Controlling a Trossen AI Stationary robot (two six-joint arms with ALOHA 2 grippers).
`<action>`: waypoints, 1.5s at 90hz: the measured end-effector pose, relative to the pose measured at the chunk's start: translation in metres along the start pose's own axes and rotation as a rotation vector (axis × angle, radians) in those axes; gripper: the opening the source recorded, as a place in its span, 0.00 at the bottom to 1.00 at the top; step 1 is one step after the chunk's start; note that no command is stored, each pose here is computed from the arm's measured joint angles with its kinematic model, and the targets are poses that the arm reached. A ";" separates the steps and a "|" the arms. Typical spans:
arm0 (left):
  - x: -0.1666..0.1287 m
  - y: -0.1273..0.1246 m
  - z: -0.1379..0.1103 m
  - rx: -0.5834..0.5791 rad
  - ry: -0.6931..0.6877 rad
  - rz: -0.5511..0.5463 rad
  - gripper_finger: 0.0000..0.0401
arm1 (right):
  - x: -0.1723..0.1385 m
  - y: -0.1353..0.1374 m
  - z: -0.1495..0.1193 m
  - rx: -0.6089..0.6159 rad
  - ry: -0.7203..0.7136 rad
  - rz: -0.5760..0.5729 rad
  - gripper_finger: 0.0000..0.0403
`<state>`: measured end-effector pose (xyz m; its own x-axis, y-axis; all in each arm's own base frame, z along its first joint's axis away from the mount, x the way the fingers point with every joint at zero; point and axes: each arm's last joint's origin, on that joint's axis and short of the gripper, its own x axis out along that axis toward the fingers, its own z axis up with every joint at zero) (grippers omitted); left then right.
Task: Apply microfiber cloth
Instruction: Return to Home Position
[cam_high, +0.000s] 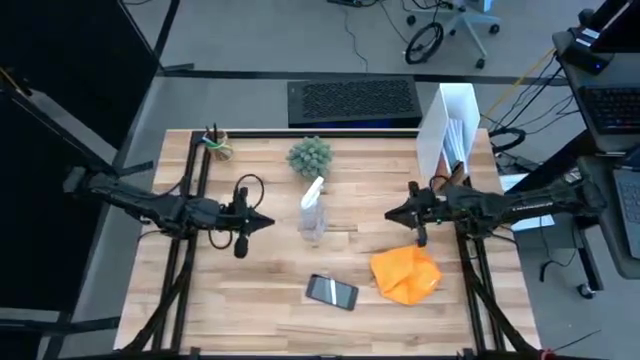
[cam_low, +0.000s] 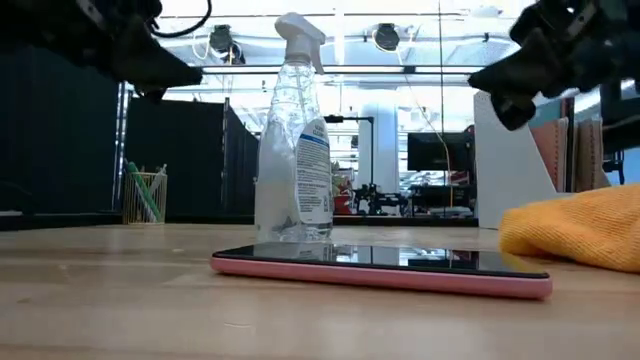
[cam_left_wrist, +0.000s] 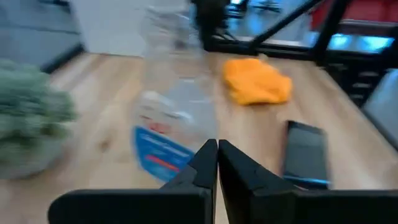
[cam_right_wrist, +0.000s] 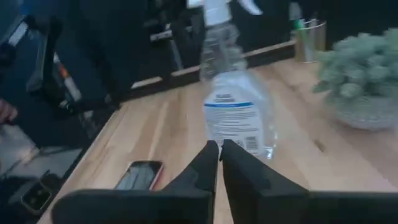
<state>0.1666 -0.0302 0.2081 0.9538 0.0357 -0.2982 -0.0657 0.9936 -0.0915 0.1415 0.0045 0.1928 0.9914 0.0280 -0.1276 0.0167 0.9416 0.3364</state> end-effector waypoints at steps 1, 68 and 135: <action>0.000 0.000 0.000 -0.009 0.003 0.000 0.00 | -0.001 0.000 0.000 0.004 -0.002 0.001 0.02; -0.008 0.007 -0.002 -0.054 -0.183 -0.063 0.00 | -0.051 -0.002 -0.004 -0.172 -0.207 0.054 0.02; -0.025 0.020 -0.055 -0.079 -0.222 -0.095 0.00 | -0.041 -0.002 -0.030 -0.217 -0.128 0.121 0.02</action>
<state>0.1250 -0.0167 0.1610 0.9972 -0.0265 -0.0693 0.0131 0.9824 -0.1863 0.0966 0.0110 0.1694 0.9930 0.1153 0.0254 -0.1176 0.9842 0.1321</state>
